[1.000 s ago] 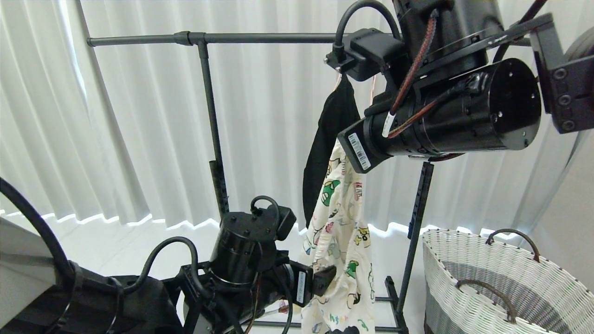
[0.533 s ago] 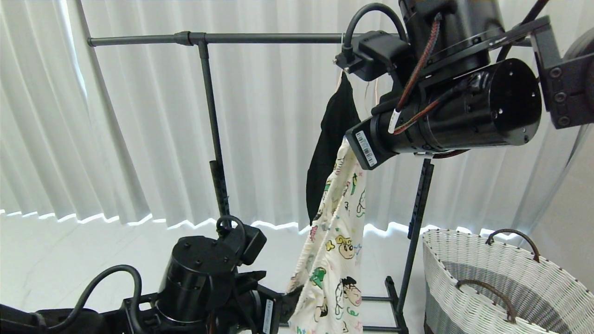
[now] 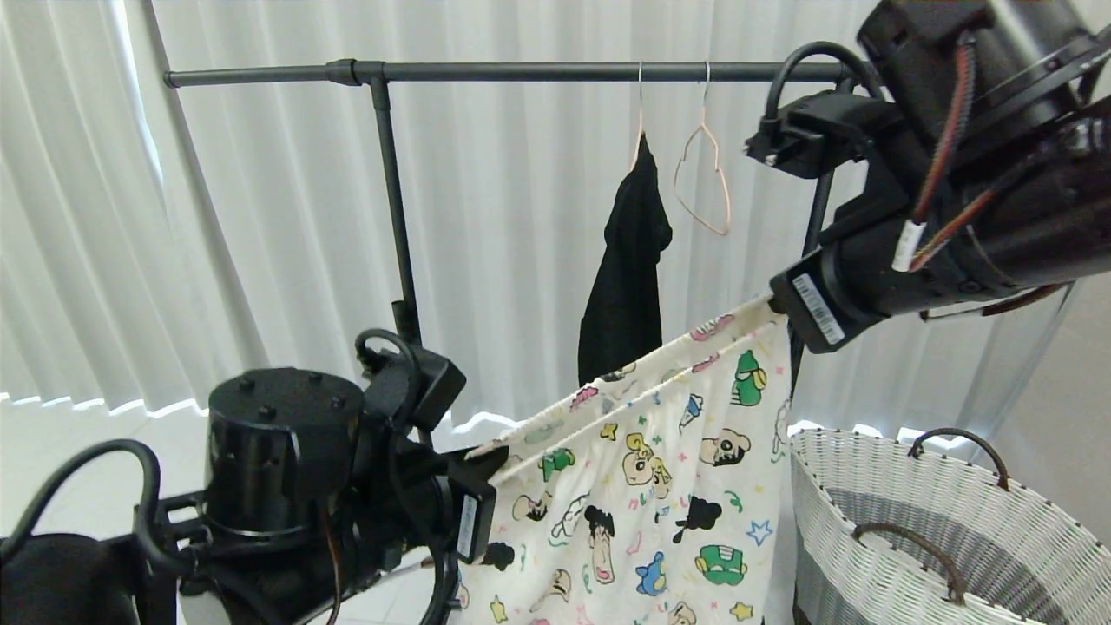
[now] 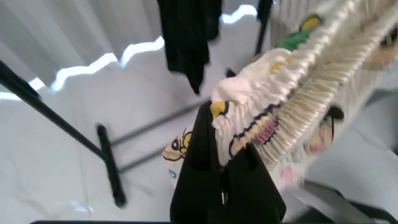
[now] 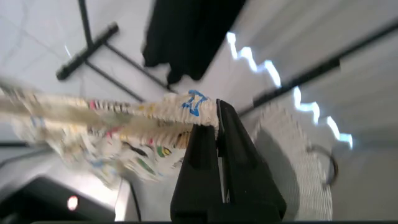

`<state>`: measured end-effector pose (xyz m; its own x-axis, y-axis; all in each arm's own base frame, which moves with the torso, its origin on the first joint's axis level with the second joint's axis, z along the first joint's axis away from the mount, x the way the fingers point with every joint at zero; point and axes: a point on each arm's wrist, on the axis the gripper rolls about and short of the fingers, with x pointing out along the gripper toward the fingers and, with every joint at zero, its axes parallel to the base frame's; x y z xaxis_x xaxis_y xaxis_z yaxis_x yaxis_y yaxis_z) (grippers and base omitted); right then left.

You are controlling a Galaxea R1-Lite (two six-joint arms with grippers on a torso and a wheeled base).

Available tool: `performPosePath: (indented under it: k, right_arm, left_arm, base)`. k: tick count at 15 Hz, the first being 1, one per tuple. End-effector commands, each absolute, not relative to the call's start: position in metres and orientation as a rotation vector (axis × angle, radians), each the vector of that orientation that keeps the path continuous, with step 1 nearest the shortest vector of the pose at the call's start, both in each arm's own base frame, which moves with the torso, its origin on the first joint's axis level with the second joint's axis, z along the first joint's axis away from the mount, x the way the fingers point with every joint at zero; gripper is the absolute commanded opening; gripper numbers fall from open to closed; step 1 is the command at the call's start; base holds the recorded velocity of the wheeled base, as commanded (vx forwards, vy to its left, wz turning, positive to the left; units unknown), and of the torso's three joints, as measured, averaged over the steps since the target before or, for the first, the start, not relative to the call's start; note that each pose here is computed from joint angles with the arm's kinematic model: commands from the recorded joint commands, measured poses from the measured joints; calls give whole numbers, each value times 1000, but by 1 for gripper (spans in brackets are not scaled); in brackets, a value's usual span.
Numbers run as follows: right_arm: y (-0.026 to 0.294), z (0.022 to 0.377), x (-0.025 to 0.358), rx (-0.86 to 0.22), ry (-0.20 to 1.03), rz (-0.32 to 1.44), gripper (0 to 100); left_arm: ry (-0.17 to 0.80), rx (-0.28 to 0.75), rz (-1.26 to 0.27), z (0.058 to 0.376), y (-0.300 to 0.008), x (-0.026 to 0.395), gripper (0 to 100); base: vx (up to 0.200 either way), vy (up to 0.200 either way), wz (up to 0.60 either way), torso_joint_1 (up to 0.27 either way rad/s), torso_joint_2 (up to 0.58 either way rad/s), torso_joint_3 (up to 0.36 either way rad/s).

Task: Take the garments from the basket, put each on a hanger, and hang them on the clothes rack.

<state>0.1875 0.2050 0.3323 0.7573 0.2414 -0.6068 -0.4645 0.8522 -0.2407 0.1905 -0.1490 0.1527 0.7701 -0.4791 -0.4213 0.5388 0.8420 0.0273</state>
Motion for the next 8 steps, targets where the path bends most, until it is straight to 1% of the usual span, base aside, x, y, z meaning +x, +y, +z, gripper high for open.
performPosePath:
  k: [1,3,4,5,6,7,8]
  right_arm:
    - [175,348,173,-349,595,353,0]
    - [160,352,167,-339,618,323,0]
    - [157,353,166,-336,618,315,0]
    - [153,356,165,-329,611,309,0]
    - [151,358,165,-326,605,307,0]
    - [150,360,163,-317,592,308,0]
    - [148,364,162,-306,577,311,0]
  left_arm:
    - [367,153,-522,215,-137,202,0]
    - [535,193,-582,270,-132,192,0]
    - [591,209,-584,288,-130,189,0]
    - [686,238,-576,304,-131,190,0]
    - [721,249,-566,316,-132,192,0]
    - [735,256,-561,324,-133,193,0]
    - [729,259,-555,330,-134,193,0]
  base:
    - [0,0,0,0,0,0]
    - [0,0,0,0,0,0]
    - [0,0,0,0,0,0]
    - [0,0,0,0,0,0]
    - [0,0,0,0,0,0]
    - [0,0,0,0,0,0]
    - [0,0,0,0,0,0]
